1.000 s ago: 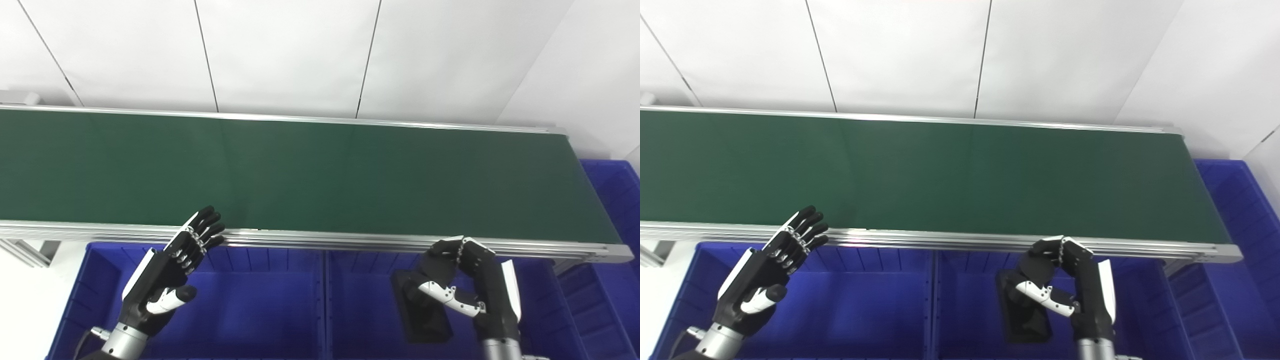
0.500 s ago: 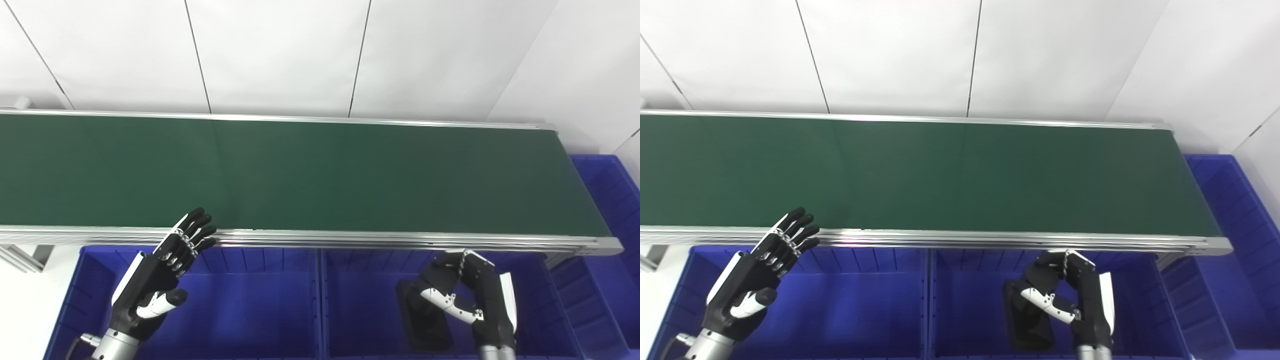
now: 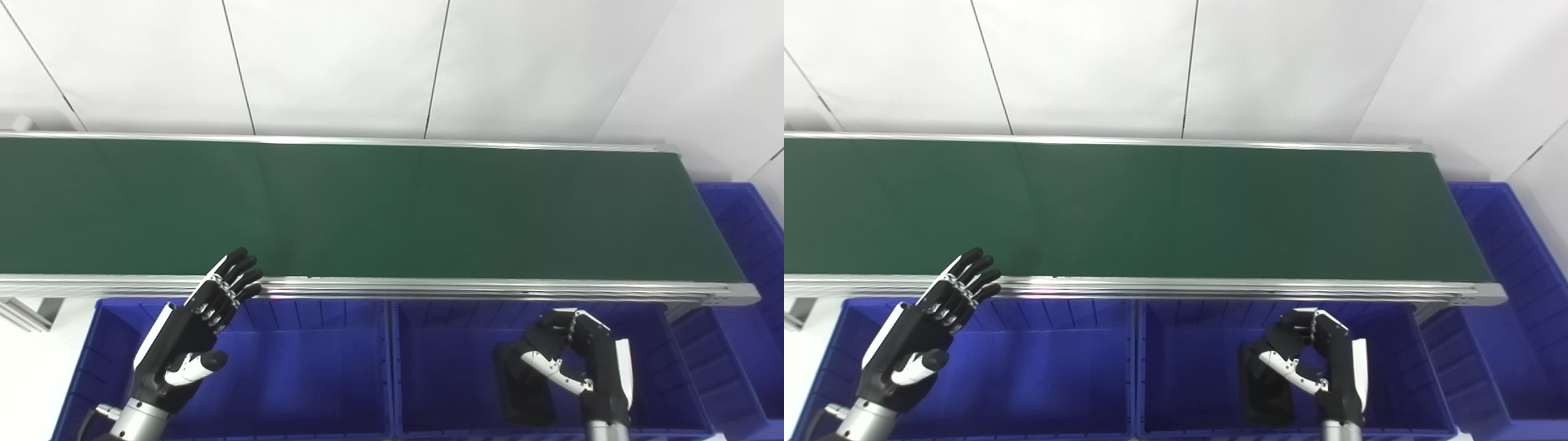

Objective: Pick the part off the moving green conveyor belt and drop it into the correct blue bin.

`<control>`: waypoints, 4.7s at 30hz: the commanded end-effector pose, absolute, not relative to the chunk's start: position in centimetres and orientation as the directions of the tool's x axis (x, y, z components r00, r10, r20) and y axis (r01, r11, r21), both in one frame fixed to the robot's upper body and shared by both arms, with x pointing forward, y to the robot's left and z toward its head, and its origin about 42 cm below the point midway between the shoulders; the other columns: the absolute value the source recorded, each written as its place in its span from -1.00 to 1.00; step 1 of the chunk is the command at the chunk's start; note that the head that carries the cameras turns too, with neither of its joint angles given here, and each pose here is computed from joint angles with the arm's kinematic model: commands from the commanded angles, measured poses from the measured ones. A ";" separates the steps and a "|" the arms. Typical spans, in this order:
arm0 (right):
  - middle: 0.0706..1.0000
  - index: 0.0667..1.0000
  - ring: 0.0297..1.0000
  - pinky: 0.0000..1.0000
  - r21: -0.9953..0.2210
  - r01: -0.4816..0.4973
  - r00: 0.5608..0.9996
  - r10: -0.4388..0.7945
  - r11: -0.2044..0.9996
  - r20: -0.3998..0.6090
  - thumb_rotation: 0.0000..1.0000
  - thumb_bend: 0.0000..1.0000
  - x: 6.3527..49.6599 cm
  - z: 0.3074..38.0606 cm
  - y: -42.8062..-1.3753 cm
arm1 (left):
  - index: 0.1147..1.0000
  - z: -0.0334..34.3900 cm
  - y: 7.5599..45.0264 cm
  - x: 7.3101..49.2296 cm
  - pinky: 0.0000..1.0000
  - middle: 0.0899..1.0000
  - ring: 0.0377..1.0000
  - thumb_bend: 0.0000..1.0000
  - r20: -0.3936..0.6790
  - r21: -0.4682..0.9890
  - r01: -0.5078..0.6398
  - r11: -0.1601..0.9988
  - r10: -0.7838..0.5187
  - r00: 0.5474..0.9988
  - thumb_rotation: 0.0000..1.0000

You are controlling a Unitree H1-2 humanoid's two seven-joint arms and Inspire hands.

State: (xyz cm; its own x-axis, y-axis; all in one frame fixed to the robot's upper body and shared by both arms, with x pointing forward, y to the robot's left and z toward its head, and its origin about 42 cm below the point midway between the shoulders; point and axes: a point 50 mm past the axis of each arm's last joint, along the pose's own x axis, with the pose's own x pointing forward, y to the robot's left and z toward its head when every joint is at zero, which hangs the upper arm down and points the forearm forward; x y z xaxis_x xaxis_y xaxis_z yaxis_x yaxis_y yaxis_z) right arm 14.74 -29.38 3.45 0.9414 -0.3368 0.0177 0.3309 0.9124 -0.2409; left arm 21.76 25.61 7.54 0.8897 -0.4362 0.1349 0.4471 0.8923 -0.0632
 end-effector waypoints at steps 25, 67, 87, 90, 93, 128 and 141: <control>0.87 0.79 0.81 0.69 -0.272 0.265 0.963 -0.244 0.925 0.111 -0.45 1.00 14.7 5.8 -29.8 | 0.87 8.7 25.6 21.5 0.78 0.89 0.84 0.95 0.174 -0.043 0.460 0.887 -0.447 0.878 0.17; 0.76 0.81 0.66 0.55 -0.194 0.107 0.930 -0.029 0.975 0.367 -0.19 1.00 15.2 13.7 -28.2 | 0.88 6.5 24.1 20.7 0.80 0.92 0.90 0.97 0.157 -0.064 0.457 0.887 -0.443 0.882 0.13; 0.79 0.71 0.66 0.55 -0.153 -0.111 0.969 0.141 0.982 0.204 -0.21 1.00 14.6 8.4 -24.0 | 0.83 8.5 22.5 19.9 0.72 0.84 0.82 1.00 0.223 -0.005 0.476 0.879 -0.463 0.858 -0.01; 0.79 0.70 0.66 0.55 -0.156 -0.140 0.968 0.168 0.978 0.186 -0.19 1.00 14.6 7.8 -22.7 | 0.81 8.5 21.8 19.8 0.73 0.82 0.81 1.00 0.226 0.003 0.493 0.870 -0.481 0.847 -0.04; 0.79 0.70 0.66 0.54 -0.163 -0.154 0.970 0.181 0.974 0.164 -0.17 1.00 14.6 7.1 -22.2 | 0.80 8.5 21.2 19.8 0.72 0.83 0.82 1.00 0.218 0.023 0.500 0.866 -0.492 0.843 -0.01; 0.80 0.74 0.65 0.50 -0.238 -0.206 0.966 0.236 0.949 0.108 -0.17 1.00 14.9 5.1 -21.4 | 0.84 6.0 19.2 19.1 0.74 0.90 0.85 0.93 0.150 0.074 0.534 0.842 -0.539 0.829 0.02; 0.81 0.73 0.65 0.50 -0.239 -0.200 0.967 0.230 0.950 0.106 -0.16 1.00 14.7 4.9 -21.4 | 0.82 6.2 19.2 18.9 0.71 0.88 0.82 0.95 0.152 0.063 0.534 0.843 -0.537 0.830 0.00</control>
